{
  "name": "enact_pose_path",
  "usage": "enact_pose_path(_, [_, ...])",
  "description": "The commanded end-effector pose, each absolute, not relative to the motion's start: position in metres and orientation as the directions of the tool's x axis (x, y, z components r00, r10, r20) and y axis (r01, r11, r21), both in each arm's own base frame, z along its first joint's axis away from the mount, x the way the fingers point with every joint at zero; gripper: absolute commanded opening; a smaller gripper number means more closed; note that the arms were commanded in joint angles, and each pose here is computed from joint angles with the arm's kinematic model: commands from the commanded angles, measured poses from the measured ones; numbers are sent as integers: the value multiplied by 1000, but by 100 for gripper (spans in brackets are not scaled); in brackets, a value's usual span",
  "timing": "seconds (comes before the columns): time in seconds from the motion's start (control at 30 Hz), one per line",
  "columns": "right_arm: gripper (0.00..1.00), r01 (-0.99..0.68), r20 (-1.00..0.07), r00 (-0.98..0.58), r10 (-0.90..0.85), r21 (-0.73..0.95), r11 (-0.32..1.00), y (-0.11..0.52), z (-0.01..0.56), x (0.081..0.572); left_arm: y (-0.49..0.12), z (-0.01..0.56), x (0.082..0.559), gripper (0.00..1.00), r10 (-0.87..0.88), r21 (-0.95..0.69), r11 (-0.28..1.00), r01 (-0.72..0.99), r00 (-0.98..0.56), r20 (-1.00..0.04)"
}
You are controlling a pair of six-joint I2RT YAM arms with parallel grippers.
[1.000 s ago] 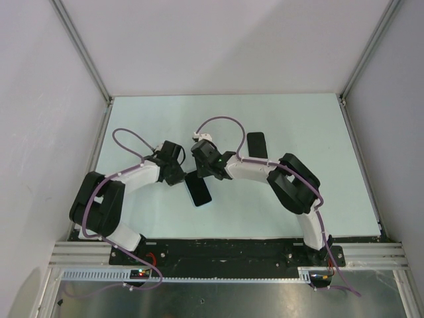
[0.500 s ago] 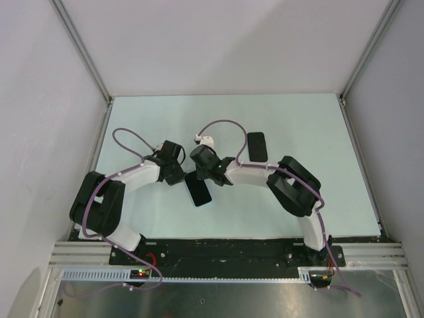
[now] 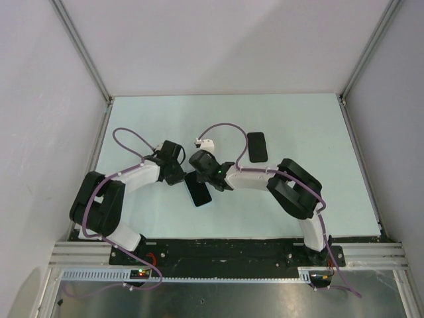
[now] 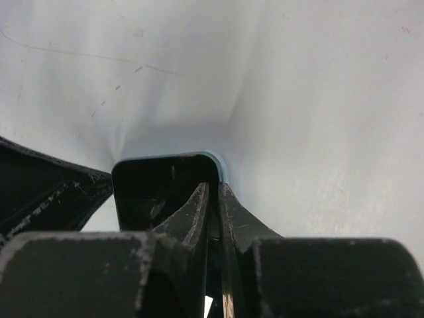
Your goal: Put the phone into the phone case
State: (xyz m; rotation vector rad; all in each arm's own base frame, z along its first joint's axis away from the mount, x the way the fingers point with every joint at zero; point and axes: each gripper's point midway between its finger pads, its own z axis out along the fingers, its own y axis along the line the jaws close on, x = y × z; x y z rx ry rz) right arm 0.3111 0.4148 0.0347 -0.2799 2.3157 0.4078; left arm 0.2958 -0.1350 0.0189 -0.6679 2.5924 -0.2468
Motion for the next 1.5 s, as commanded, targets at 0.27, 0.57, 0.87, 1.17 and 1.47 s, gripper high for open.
enact_pose_path(0.27, [33,-337,-509,-841,-184,227,914,377,11,235,-156,31,321,0,-478,-329,870,-366,-787,-389])
enact_pose_path(0.57, [51,-308,-548,-828,-118,268,913,366,41,246,-169,25,325,0,-456,-329,879,-345,-810,-367])
enact_pose_path(0.87, [67,-322,-520,-849,-93,370,872,371,39,218,-233,27,337,0,-326,-388,902,-189,-888,-326])
enact_pose_path(1.17, [73,-232,-616,-787,9,310,922,308,75,230,-311,27,321,0,-120,-473,881,24,-955,-272])
enact_pose_path(1.47, [71,-135,-646,-757,97,300,944,239,81,244,-356,45,283,5,38,-541,821,183,-963,-268])
